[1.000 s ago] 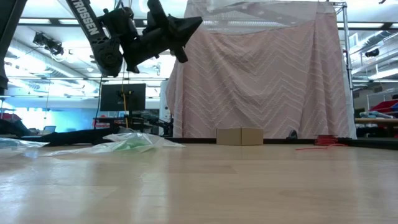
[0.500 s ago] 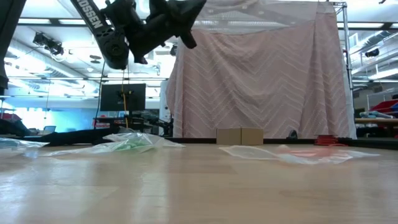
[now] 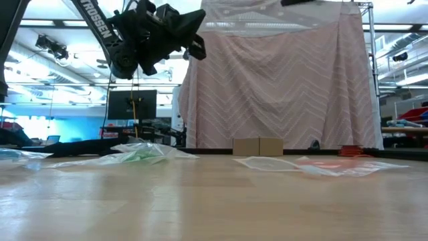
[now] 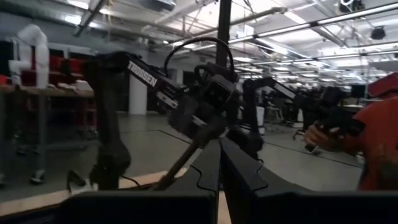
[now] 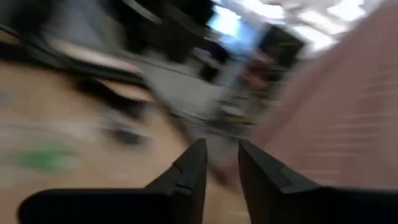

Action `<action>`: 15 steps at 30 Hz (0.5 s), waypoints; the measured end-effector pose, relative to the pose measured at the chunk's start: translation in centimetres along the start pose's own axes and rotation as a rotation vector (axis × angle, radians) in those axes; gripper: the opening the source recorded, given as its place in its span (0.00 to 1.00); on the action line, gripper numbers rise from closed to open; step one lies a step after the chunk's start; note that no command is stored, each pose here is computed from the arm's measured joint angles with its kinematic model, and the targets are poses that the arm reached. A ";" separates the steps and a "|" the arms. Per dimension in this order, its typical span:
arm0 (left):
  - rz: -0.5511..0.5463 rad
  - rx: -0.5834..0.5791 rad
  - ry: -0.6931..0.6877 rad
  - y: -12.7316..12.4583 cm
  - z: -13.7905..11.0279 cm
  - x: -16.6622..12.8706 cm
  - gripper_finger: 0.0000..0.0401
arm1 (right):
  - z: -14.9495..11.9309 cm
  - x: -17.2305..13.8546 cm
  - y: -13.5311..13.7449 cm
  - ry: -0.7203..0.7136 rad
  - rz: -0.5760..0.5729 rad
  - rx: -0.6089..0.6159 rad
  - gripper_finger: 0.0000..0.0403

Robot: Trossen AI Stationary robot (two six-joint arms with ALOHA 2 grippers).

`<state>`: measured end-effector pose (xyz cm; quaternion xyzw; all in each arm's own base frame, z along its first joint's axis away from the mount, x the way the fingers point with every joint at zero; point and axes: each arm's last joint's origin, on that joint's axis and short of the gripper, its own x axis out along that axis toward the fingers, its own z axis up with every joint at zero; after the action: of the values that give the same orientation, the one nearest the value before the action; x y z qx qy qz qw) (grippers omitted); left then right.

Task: Sort rubber bands
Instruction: Close the transparent zip bag

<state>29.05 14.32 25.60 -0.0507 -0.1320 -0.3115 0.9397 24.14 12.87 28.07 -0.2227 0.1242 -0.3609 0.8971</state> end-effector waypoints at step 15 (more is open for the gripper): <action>-0.039 -0.043 0.032 -0.1 -0.1 0.0 0.05 | -8.3 -1.6 7.8 0.332 0.490 -0.068 0.46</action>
<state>29.03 14.22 25.49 -0.0633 -0.1111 -0.3333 0.9341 24.45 16.41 17.09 -0.1538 0.3312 -0.1609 0.9169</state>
